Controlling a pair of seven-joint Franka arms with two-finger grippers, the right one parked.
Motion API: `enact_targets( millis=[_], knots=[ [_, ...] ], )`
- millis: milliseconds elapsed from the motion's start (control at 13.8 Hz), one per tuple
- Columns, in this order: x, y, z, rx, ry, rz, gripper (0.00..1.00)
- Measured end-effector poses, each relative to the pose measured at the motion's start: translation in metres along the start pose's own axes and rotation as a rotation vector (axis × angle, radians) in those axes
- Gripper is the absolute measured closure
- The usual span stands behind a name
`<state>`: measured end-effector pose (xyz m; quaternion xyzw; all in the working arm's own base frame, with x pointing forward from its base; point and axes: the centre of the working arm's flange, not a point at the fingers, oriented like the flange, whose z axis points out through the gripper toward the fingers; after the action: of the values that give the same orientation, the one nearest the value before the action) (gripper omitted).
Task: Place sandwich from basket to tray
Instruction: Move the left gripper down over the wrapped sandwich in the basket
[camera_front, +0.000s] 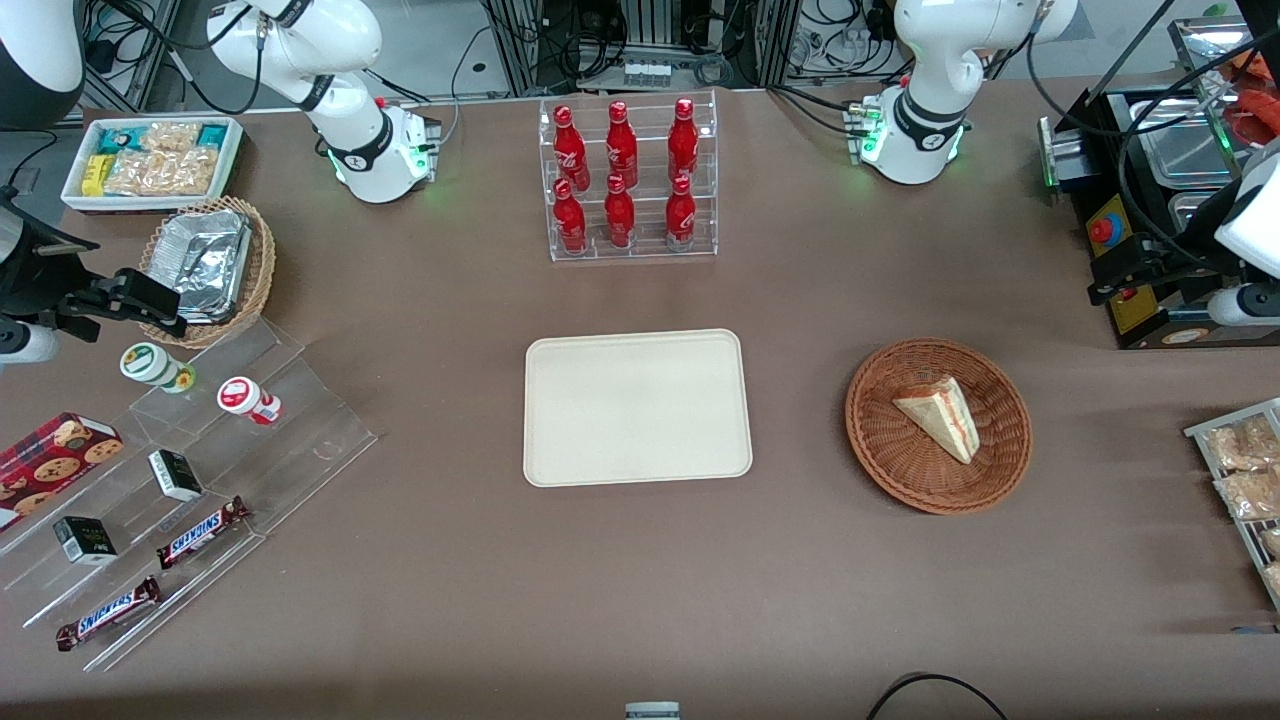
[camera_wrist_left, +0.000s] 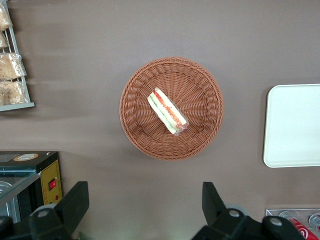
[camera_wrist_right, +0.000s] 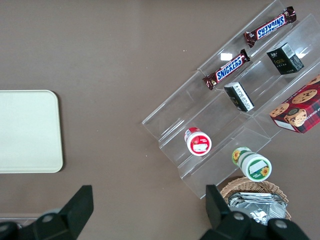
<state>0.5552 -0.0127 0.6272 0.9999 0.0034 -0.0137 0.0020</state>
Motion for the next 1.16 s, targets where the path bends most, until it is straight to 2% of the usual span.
enact_targets(
  millis=[291,582,727,945,1164],
  knots=[
    [0.002,0.007,0.007,0.001,-0.014,0.008,0.0],
    [0.029,0.013,0.074,0.001,-0.01,-0.07,0.0],
    [0.037,0.022,0.118,0.0,0.013,-0.119,0.0],
    [0.03,0.04,0.186,0.022,0.047,-0.214,0.0],
    [0.015,0.05,0.242,0.007,0.096,-0.357,0.0]
  ],
)
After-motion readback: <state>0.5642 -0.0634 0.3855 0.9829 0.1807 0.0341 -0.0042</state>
